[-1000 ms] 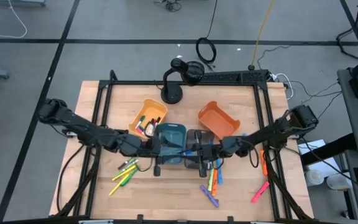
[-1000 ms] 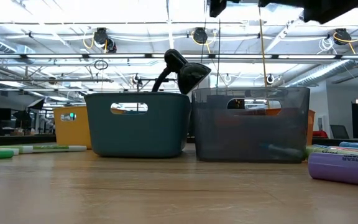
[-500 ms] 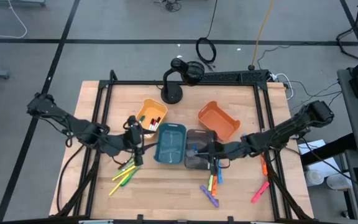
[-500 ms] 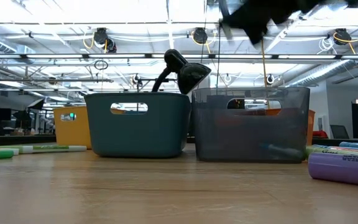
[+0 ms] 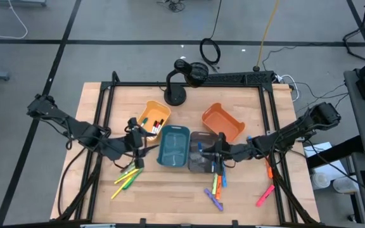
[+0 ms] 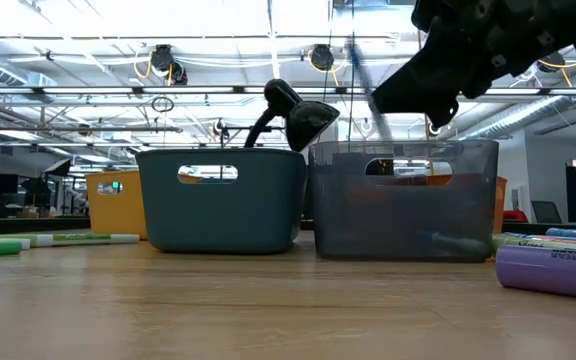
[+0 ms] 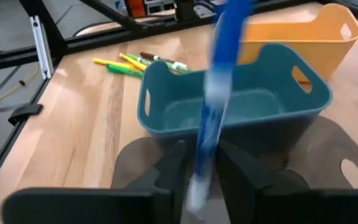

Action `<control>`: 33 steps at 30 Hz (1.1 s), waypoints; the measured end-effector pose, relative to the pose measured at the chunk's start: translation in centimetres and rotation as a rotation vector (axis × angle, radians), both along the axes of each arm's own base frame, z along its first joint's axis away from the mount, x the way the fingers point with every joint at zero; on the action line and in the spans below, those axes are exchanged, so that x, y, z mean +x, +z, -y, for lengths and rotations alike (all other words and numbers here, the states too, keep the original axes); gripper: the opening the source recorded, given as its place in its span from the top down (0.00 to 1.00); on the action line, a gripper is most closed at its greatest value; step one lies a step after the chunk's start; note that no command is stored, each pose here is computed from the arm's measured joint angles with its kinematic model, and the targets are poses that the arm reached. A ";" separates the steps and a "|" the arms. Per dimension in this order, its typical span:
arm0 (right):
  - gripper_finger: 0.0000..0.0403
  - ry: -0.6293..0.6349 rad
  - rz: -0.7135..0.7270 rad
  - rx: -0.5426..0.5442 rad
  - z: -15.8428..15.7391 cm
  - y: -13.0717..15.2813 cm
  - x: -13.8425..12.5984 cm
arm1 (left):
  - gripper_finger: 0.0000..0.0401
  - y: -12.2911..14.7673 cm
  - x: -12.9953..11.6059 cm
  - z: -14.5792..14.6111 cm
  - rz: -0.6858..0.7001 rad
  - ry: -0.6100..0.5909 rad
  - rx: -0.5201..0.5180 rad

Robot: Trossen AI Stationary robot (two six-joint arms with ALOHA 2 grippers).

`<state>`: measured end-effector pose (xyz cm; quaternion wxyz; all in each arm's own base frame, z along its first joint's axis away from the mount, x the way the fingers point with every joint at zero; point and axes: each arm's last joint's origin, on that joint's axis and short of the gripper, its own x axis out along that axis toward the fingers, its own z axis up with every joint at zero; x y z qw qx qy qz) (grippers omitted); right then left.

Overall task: Pick & Place Markers
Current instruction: Put the blue marker into the black bin, then put the brown marker into the black bin

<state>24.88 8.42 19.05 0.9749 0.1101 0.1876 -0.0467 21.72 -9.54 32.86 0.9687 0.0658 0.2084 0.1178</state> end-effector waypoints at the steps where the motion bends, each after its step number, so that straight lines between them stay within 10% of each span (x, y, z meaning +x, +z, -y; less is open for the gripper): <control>1: 0.76 0.000 -0.001 0.000 0.0 0.0 0.0 | 0.52 -0.1 0.1 -0.1 -0.005 0.008 -0.003; 17: 0.65 0.030 0.105 -0.043 -0.1 1.0 0.3 | 0.52 -2.6 -1.4 0.8 -0.295 -0.077 -0.313; 33: 0.65 0.031 0.105 -0.043 -0.1 1.0 0.3 | 0.53 -10.0 -1.6 2.4 -0.818 0.399 -0.381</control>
